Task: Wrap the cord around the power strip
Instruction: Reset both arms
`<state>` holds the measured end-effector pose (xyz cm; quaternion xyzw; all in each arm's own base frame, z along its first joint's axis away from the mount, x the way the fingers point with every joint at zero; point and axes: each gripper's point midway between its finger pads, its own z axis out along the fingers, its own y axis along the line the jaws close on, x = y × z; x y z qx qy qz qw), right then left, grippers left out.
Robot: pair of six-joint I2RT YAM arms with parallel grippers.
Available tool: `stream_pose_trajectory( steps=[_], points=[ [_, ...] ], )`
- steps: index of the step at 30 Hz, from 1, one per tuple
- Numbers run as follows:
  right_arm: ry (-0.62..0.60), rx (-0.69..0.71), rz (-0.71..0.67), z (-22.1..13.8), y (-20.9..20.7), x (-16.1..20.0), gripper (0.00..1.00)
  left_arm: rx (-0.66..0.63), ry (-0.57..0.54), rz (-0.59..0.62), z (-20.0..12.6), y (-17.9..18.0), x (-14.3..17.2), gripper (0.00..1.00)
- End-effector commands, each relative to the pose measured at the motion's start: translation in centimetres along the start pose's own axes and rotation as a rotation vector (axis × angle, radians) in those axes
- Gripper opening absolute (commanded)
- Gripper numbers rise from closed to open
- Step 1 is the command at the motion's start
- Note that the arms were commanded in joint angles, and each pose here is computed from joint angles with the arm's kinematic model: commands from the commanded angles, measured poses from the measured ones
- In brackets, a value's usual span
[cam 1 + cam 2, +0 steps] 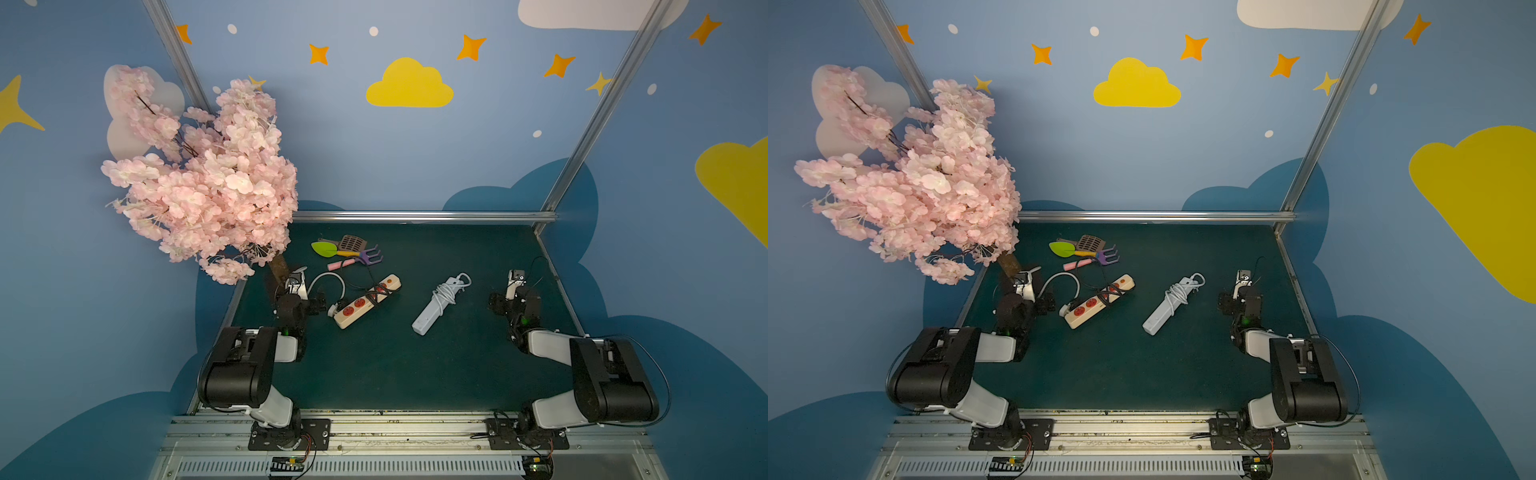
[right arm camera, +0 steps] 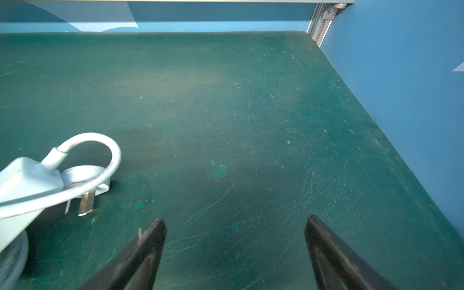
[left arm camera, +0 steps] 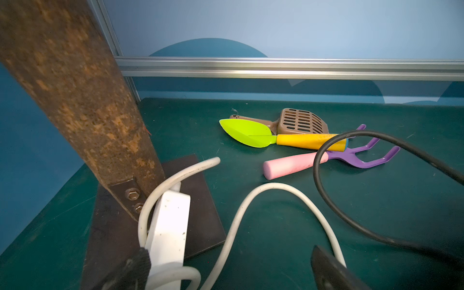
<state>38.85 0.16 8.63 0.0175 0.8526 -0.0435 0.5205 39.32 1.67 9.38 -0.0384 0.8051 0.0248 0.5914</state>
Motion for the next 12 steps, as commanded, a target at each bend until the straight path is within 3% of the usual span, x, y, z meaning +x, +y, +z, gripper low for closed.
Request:
stream_pose_trajectory(
  steps=[1, 6, 12],
  points=[
    [-0.002, 0.005, 0.001, 0.2, 0.0, -0.3, 0.88, 0.012, 0.032, -0.001, 0.2, -0.2, 0.7, 1.00],
    [-0.001, 0.006, 0.001, 0.1, 0.0, -0.2, 0.88, 0.079, 0.022, 0.051, -0.1, -1.7, 0.7, 1.00],
    [-0.002, 0.005, 0.001, 0.1, 0.0, -0.3, 0.88, 0.015, 0.027, 0.011, 0.1, -0.5, 0.7, 1.00]
  ],
)
